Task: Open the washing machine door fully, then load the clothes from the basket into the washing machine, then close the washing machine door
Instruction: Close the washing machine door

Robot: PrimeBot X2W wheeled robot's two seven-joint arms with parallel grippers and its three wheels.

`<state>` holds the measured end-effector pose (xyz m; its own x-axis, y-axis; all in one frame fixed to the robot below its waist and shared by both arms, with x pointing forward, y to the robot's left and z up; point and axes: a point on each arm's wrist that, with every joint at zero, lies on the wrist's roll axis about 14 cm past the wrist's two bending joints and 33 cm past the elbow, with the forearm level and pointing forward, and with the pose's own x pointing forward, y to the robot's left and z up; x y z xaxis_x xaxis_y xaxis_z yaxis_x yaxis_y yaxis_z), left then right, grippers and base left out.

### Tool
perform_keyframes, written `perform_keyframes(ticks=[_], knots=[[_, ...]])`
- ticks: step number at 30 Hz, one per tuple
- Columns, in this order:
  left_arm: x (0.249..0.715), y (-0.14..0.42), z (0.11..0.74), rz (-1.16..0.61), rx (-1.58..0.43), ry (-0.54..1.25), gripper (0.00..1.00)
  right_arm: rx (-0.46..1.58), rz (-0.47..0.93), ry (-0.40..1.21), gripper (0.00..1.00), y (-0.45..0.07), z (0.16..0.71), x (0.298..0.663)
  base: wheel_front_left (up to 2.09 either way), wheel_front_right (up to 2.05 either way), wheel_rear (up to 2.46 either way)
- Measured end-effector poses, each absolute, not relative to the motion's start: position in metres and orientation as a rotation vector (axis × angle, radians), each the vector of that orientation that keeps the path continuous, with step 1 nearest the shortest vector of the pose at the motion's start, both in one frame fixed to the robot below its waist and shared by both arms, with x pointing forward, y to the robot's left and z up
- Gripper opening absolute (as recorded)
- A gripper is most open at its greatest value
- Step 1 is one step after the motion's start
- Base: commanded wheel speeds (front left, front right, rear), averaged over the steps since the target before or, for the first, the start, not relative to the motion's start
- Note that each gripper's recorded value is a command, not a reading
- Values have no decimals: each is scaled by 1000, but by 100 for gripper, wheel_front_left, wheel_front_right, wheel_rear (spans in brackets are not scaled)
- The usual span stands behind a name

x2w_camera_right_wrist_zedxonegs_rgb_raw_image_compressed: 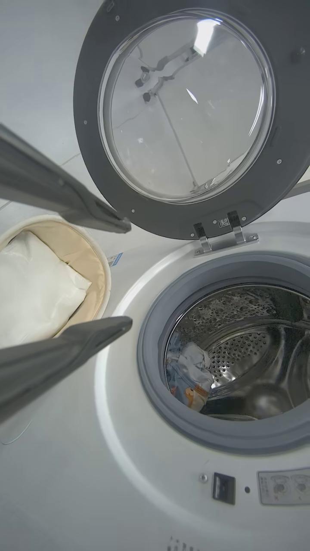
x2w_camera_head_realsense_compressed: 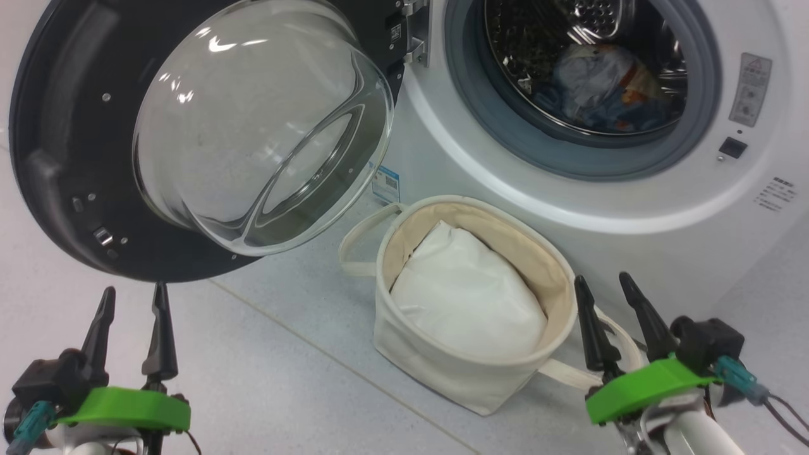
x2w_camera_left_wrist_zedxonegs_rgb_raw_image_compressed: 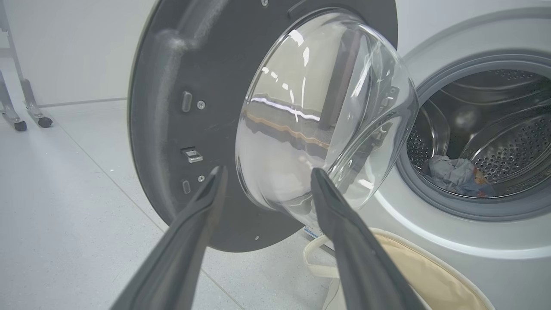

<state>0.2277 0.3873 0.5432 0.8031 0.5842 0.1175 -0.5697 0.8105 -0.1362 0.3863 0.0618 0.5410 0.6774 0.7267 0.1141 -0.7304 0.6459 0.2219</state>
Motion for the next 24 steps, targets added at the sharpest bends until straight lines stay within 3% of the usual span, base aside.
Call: perform_keyframes(ticks=[11,24], knots=[[214,395,539,671,-96,-147,100,275,889,-30,100,85,550,392,0,0,0],[213,394,542,666,-107,-169,100,267,846,-68,100,72,563,396,0,0,0]])
